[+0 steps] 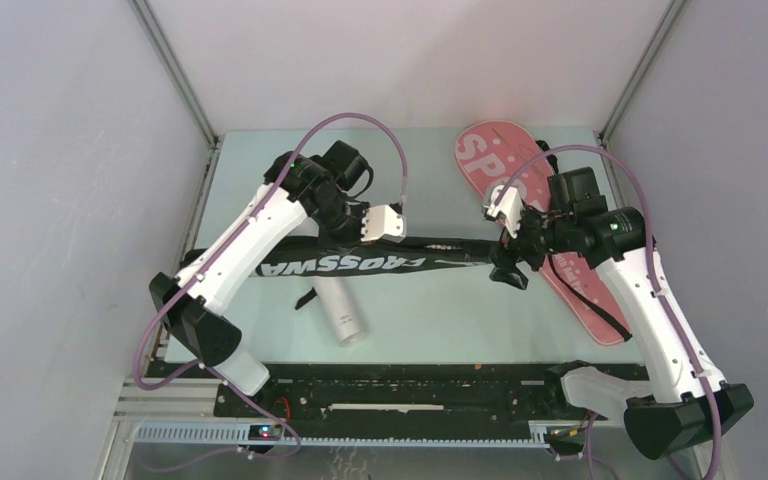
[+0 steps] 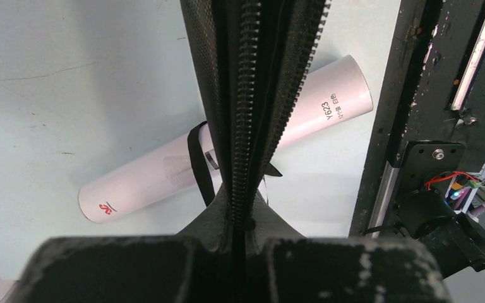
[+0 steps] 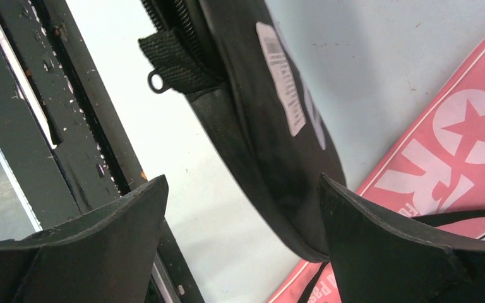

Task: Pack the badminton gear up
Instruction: Zip the racket bag at the center of the board.

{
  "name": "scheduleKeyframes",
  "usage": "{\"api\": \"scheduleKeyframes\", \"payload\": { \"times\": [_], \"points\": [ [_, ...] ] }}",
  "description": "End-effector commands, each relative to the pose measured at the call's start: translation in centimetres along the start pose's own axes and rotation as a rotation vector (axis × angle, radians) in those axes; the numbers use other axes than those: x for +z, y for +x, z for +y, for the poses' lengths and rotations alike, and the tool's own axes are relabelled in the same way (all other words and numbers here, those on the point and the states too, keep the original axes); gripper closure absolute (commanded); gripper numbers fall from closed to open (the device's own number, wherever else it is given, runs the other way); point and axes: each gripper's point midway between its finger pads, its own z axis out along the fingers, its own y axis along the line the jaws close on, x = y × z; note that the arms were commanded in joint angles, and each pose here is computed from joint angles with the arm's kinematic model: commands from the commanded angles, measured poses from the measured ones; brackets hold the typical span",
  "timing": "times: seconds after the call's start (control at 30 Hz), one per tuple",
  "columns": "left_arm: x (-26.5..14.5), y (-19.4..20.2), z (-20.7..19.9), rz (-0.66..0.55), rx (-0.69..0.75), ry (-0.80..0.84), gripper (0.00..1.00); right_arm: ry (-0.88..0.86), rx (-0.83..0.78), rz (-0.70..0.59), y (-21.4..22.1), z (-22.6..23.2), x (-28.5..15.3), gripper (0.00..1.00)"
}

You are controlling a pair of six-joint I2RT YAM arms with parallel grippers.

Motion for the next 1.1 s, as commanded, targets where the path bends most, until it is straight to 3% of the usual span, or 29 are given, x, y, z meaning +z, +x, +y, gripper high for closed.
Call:
{"api": "scheduleKeyframes", "payload": {
  "times": [0.0, 0.13, 0.23, 0.3, 0.33, 0.4, 0.43, 0.53, 0.63, 0.73, 0.83, 0.97, 1.07],
  "points": [
    [-1.6, -1.7, 0.2, -0.095, 0.04, -0.049, 1.0, 0.014, -0.027, 0.001, 0.4, 0.5, 0.0, 0.06],
    [-1.9, -1.9, -0.1, -0.114, 0.058, -0.044, 1.0, 0.082, -0.067, 0.043, 1.5, -1.0, 1.6, 0.09],
    [-1.9, -2.2, -0.2, -0.131, 0.062, -0.037, 1.0, 0.055, -0.075, 0.06, 1.6, -1.2, 2.8, 0.19],
    [-1.9, -2.7, 0.0, -0.164, 0.05, -0.029, 1.0, 0.032, -0.064, 0.079, 2.1, -1.2, 3.7, 0.32],
    [-1.9, -3.2, 0.2, -0.188, 0.037, -0.023, 1.0, 0.026, -0.056, 0.084, 2.3, -1.2, 4.0, 0.43],
    [-1.4, -4.0, 0.9, -0.23, -0.006, -0.017, 0.99, 0.032, -0.035, 0.085, 2.7, -1.3, 4.5, 0.74],
    [-1.1, -4.4, 1.3, -0.244, -0.032, -0.023, 0.98, 0.035, -0.03, 0.08, 2.8, -1.2, 4.6, 0.79],
    [0.2, -5.4, 3.7, -0.276, -0.13, -0.09, 0.65, 0.066, -0.005, 0.059, 2.8, -1.0, 4.3, 0.89],
    [0.2, -7.0, 6.5, -0.353, -0.192, -0.198, 0.42, 0.137, 0.031, 0.031, 3.0, -1.6, 4.0, 1.0],
    [-1.0, -8.5, 9.2, -0.429, -0.279, -0.308, 0.27, 0.228, 0.062, -0.015, 2.9, -2.6, 3.8, 1.0],
    [-2.7, -11.1, 9.7, -0.558, -0.384, -0.318, 0.22, 0.285, 0.122, -0.051, 2.9, -3.2, 3.7, 1.0],
    [-3.1, -14.4, 8.8, -0.733, -0.518, -0.279, 0.27, 0.311, 0.158, -0.076, 3.0, -3.6, 4.1, 1.0],
    [-2.0, -16.6, 7.1, -0.787, -0.545, -0.255, 0.35, 0.294, 0.183, -0.097, 2.9, -3.4, 4.5, 1.0]
  ]
}}
